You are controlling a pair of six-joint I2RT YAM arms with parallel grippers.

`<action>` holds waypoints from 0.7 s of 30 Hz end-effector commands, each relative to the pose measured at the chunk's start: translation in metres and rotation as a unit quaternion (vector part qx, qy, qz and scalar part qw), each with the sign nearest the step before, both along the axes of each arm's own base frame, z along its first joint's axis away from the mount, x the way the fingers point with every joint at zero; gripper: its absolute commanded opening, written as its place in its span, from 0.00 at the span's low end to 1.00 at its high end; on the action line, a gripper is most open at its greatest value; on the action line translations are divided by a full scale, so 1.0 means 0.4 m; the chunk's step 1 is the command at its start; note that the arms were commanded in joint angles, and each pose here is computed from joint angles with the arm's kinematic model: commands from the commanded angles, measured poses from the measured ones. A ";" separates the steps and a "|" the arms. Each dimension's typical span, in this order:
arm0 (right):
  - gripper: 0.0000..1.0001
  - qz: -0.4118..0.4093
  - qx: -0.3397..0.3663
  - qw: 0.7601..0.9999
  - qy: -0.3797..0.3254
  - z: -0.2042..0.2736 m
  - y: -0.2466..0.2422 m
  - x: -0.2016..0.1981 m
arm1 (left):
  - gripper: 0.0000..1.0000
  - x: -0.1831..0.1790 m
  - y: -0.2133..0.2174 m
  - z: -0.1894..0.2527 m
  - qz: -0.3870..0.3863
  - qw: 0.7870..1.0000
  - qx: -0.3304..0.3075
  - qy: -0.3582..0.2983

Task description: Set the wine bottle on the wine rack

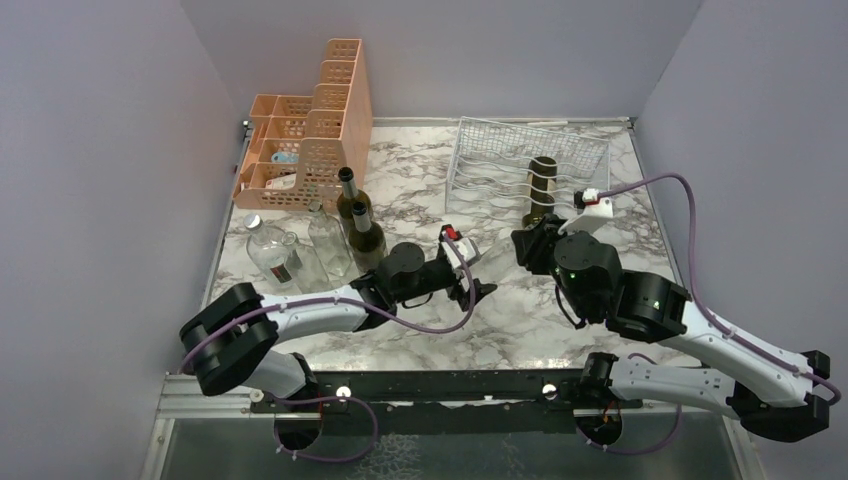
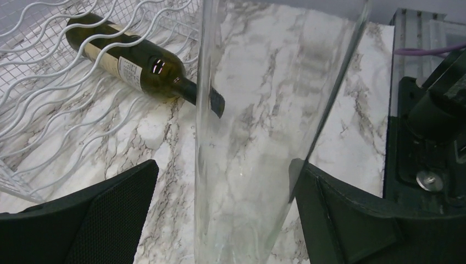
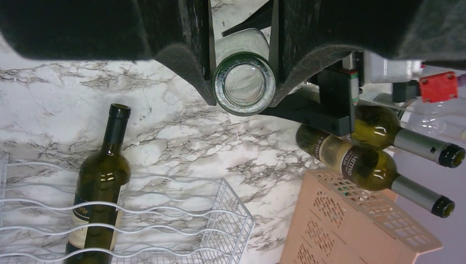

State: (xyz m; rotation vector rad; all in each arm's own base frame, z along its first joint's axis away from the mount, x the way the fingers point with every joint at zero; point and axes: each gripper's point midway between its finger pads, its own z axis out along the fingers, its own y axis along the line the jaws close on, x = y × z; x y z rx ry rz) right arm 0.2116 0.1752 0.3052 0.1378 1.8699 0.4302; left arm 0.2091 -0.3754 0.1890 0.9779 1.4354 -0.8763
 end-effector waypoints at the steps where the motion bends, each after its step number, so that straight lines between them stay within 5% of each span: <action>1: 0.01 -0.001 0.086 0.996 -0.025 0.098 0.012 -0.002 | 0.95 0.031 -0.047 0.059 -0.001 0.998 -0.030 -0.063; 4: 0.01 0.006 0.085 0.996 -0.022 0.095 0.019 -0.004 | 0.86 0.048 -0.055 0.066 0.009 0.996 -0.031 -0.088; 9: 0.06 -0.001 0.062 0.998 -0.003 0.063 0.007 -0.009 | 0.51 0.064 -0.051 0.087 0.019 0.992 -0.024 -0.126; 11: 0.17 0.002 0.055 0.998 0.005 0.053 0.004 -0.015 | 0.29 0.063 -0.048 0.089 0.015 0.990 -0.019 -0.141; 13: 0.39 0.010 0.044 0.999 0.014 0.038 0.002 -0.023 | 0.01 0.064 -0.046 0.089 0.012 0.987 -0.009 -0.163; 17: 0.64 0.020 0.030 0.999 0.022 0.019 -0.029 -0.046 | 0.00 0.066 -0.041 0.100 -0.001 0.972 0.018 -0.234; 21: 0.71 0.057 0.024 0.998 0.020 0.045 -0.063 -0.086 | 0.00 0.068 -0.034 0.125 -0.015 0.940 0.051 -0.337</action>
